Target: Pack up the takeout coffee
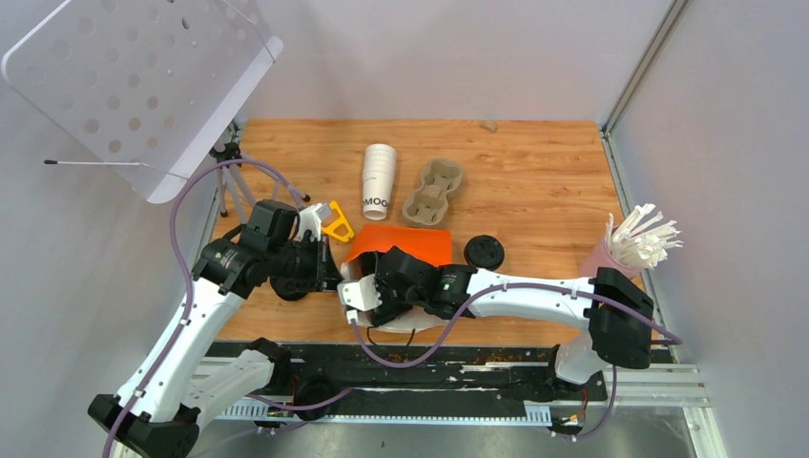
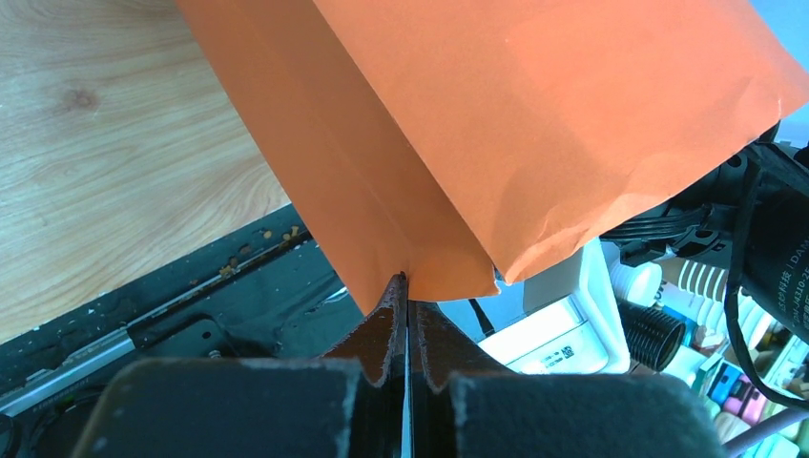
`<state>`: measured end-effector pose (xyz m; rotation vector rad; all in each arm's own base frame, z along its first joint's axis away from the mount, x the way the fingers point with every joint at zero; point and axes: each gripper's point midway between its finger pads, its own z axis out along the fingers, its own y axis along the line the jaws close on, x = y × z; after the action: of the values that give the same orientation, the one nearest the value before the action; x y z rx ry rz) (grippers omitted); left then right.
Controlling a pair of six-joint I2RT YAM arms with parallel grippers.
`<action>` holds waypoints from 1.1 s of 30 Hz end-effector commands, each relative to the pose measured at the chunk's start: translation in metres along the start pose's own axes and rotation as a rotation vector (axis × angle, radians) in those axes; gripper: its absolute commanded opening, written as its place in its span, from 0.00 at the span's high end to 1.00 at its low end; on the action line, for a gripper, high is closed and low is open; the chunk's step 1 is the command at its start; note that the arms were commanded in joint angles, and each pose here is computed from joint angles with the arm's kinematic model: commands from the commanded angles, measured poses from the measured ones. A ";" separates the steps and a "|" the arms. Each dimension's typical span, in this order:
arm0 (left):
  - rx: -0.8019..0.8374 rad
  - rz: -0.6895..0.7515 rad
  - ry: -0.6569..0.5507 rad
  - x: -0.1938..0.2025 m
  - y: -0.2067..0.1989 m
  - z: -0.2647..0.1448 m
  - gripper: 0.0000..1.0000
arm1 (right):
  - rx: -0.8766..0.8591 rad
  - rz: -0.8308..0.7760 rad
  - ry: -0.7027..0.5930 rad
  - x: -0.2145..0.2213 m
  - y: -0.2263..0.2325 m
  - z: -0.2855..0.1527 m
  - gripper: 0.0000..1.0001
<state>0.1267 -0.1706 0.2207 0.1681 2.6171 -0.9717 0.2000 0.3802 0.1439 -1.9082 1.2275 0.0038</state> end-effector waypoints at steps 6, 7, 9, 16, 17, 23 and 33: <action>0.022 0.020 -0.046 -0.013 -0.010 -0.005 1.00 | 0.075 0.047 -0.074 -0.021 -0.032 -0.023 0.02; 0.023 0.019 -0.045 -0.012 -0.010 -0.005 1.00 | 0.078 0.048 -0.076 -0.022 -0.034 -0.024 0.01; 0.021 0.018 -0.045 -0.013 -0.010 -0.005 1.00 | 0.082 0.055 -0.085 -0.023 -0.036 -0.026 0.01; 0.020 0.021 -0.045 -0.014 -0.010 -0.005 1.00 | 0.087 0.052 -0.097 -0.026 -0.041 -0.031 0.01; 0.020 0.021 -0.046 -0.014 -0.010 -0.005 1.00 | 0.085 0.051 -0.100 -0.027 -0.041 -0.032 0.02; 0.019 0.020 -0.044 -0.014 -0.010 -0.005 1.00 | 0.063 0.058 -0.123 -0.027 -0.035 -0.038 0.18; 0.030 0.016 -0.044 -0.015 -0.013 -0.005 1.00 | 0.030 0.084 -0.154 -0.025 -0.024 -0.026 0.73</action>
<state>0.1304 -0.1724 0.2225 0.1632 2.6156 -0.9729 0.1938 0.3773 0.1763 -1.8533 1.2148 0.1079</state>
